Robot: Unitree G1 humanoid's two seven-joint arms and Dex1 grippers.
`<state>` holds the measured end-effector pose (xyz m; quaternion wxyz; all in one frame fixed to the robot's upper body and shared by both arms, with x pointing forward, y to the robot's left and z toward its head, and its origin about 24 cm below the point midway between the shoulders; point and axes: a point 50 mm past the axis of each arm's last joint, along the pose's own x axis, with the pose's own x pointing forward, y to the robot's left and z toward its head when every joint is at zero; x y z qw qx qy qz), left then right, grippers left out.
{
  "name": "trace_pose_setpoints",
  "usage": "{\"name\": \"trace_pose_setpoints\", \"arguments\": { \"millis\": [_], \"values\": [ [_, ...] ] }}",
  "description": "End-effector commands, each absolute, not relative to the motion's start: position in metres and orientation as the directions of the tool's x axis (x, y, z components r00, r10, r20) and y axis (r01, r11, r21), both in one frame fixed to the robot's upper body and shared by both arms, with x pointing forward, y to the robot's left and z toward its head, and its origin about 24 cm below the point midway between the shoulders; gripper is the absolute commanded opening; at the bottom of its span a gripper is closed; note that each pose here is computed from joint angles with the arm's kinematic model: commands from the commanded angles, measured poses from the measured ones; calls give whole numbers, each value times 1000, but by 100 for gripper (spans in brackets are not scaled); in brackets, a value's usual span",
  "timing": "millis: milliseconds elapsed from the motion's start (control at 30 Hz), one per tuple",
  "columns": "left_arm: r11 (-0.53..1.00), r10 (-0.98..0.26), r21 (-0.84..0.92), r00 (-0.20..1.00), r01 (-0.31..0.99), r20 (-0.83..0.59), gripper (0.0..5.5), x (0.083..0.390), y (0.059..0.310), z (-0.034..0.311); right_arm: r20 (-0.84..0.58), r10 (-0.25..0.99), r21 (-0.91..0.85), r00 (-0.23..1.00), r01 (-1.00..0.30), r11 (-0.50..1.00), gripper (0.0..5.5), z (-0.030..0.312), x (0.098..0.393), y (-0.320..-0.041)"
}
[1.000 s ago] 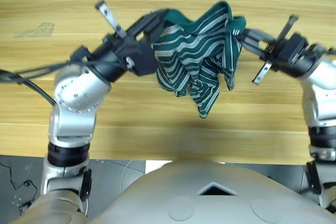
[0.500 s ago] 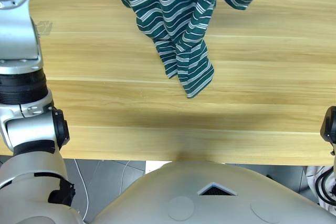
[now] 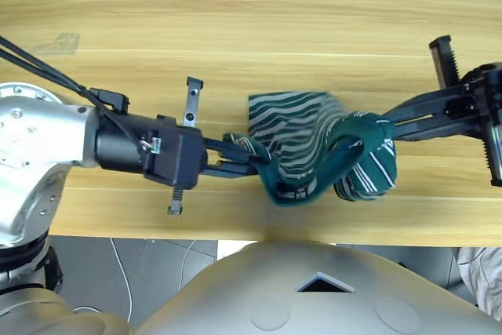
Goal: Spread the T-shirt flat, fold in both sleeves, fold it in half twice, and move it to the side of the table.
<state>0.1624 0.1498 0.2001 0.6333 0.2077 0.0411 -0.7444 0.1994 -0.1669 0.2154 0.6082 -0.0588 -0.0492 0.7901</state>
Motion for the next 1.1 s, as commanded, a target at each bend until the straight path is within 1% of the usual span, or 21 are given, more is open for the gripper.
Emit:
{"name": "trace_pose_setpoints", "arguments": {
  "millis": [33, 67, 100, 167, 200, 233, 267, 300, 333, 367, 400, 433, 467, 533, 567, 667, 833, 867, 967, 1033, 1100],
  "values": [
    [-149, -901, 191, -54, 970, -430, 0, 181, 150, 197, -130, 966, -100, -222, -967, -236, 3, 201, 214, -167],
    [-89, -893, 250, 34, 964, -448, 0, 201, 150, 195, -175, 976, -150, -131, -976, -158, 3, 197, 233, -168],
    [1, -875, 340, 166, 940, -456, 0, 229, 151, 195, -204, 979, -216, -8, -975, -53, 3, 197, 257, -170],
    [202, -773, 541, 472, 817, -424, 0, 296, 158, 205, -195, 941, -379, 275, -906, 187, 3, 211, 313, -178],
    [265, -688, 652, 613, 711, -388, 0, 327, 163, 215, -178, 883, -474, 435, -824, 310, 3, 222, 340, -183],
    [318, -586, 751, 743, 579, -324, 0, 358, 166, 232, -169, 756, -600, 632, -674, 430, 3, 235, 368, -190],
    [334, -514, 816, 817, 472, -262, 0, 378, 167, 248, -164, 621, -723, 766, -522, 453, 3, 246, 386, -196],
    [351, -430, 876, 888, 331, -163, 0, 395, 166, 271, -126, 465, -845, 876, -341, 413, 3, 261, 399, -201],
    [382, -363, 899, 929, 214, -67, 0, 405, 165, 292, -58, 346, -926, 936, -180, 332, 3, 276, 406, -206],
    [402, -311, 912, 949, 85, 48, 0, 409, 162, 318, 77, 254, -968, 964, 11, 252, 3, 302, 408, -209],
    [422, -267, 904, 945, -60, 188, 0, 408, 161, 349, 235, 198, -961, 952, 197, 194, 3, 332, 405, -212],
    [434, -238, 883, 923, -179, 304, 0, 402, 160, 377, 363, 169, -927, 916, 336, 166, 3, 358, 400, -215],
    [453, -223, 851, 890, -266, 397, 0, 394, 162, 403, 462, 157, -886, 873, 443, 140, 3, 378, 393, -218],
    [469, -213, 821, 861, -325, 462, 0, 385, 166, 426, 531, 158, -847, 832, 516, 131, 3, 392, 386, -221],
    [472, -209, 818, 859, -329, 467, 0, 384, 168, 428, 536, 160, -844, 829, 520, 133, 3, 392, 386, -222],
    [452, -221, 844, 881, -288, 419, 0, 392, 173, 413, 508, 183, -859, 842, 479, 181, 3, 377, 392, -221],
    [318, -304, 940, 926, -123, 224, 0, 408, 177, 358, 386, 296, -918, 874, 331, 219, 3, 335, 403, -210],
    [273, -339, 961, 929, -55, 149, 0, 412, 177, 337, 313, 358, -947, 880, 261, 187, 3, 315, 405, -203],
    [115, -444, 972, 886, 205, -134, 0, 412, 178, 246, 25, 553, -995, 833, -32, 94, 3, 227, 402, -181],
    [61, -518, 949, 823, 308, -234, 0, 396, 183, 193, -129, 671, -984, 730, -180, 7, 3, 170, 384, -170],
    [52, -590, 903, 742, 427, -317, 0, 361, 189, 137, -231, 785, -933, 575, -359, -12, 3, 112, 347, -163]
  ]
}}
